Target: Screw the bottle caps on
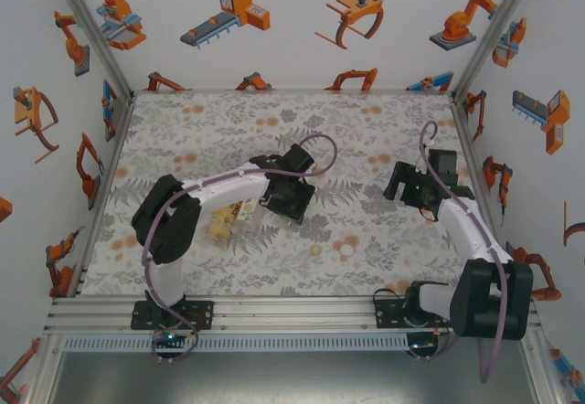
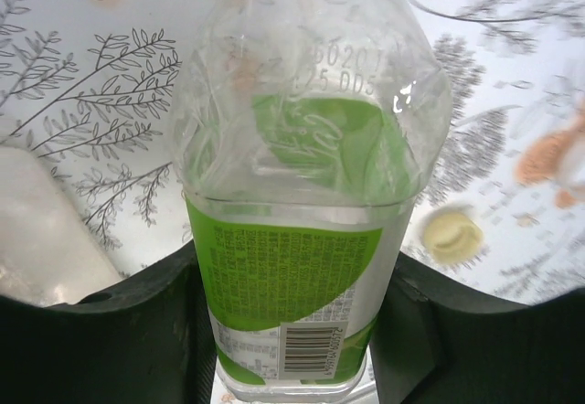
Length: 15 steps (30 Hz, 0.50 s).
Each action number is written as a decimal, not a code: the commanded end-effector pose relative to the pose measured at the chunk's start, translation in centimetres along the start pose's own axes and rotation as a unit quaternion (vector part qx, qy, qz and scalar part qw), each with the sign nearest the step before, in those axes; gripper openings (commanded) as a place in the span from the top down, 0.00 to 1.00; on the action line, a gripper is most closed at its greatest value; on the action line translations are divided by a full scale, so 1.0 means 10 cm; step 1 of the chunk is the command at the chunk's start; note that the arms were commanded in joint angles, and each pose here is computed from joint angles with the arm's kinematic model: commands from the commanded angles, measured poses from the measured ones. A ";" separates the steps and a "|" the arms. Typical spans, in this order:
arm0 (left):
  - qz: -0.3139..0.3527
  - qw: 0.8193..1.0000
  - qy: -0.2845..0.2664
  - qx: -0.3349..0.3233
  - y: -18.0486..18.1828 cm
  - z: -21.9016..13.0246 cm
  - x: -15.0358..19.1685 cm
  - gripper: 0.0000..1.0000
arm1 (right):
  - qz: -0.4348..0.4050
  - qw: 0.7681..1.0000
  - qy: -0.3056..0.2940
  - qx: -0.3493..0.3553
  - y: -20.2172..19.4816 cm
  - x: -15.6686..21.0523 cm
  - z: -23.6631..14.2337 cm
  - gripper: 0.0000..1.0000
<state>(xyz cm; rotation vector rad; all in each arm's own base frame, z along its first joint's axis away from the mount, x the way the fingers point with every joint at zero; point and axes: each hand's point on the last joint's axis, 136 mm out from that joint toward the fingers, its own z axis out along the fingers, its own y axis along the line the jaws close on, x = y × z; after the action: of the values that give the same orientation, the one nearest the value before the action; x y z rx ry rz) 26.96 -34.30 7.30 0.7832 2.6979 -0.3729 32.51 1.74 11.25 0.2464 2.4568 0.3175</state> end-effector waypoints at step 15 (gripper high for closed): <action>0.024 0.926 -0.340 0.164 -0.17 -2.01 -0.75 0.90 | -0.024 0.994 0.099 -0.028 0.94 0.51 -0.38 0.29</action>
<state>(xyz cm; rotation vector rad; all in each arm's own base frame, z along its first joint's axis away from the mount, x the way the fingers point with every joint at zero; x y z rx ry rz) 27.76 -32.81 25.10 0.6579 2.1369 -0.8013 28.79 10.52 14.25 0.1144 2.5681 0.4372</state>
